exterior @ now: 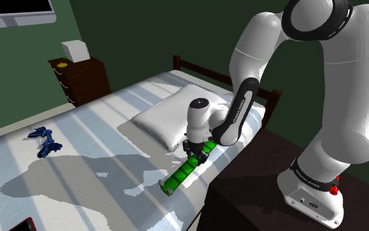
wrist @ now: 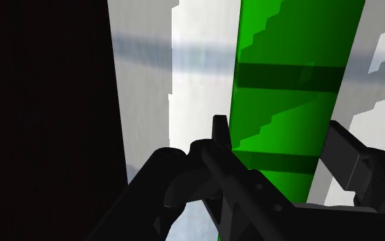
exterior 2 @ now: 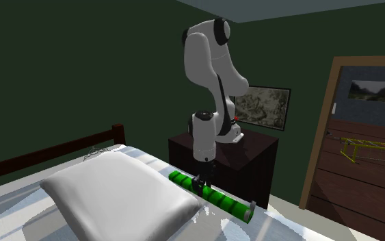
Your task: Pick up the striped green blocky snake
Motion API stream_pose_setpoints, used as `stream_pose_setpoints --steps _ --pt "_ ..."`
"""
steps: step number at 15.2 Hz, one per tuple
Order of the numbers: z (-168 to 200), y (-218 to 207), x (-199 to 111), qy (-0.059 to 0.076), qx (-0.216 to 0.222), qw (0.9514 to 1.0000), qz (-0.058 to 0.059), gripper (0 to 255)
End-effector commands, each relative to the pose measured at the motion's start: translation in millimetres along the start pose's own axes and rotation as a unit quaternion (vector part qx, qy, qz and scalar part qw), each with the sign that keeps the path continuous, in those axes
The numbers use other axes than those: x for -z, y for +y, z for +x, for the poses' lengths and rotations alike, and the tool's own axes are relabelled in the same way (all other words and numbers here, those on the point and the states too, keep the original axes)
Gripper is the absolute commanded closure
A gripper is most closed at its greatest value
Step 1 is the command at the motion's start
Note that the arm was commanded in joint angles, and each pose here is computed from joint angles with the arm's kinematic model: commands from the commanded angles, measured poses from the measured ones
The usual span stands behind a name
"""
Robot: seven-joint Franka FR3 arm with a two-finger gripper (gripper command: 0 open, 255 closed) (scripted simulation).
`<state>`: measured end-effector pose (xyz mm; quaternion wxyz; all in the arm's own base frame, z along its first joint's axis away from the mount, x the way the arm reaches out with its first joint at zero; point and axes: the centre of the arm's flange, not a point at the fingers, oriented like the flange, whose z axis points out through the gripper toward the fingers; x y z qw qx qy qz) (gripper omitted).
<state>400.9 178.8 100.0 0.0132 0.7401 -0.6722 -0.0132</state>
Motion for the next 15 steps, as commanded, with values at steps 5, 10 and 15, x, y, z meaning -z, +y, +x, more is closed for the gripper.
stream_pose_setpoints --steps 5,10,15 --pt "0 1 31 0.0 0.0 1.0 0.0 255" --pt "0 2 58 0.0 0.0 1.0 0.0 255" --pt "0 2 74 0.0 0.0 1.0 0.0 255"
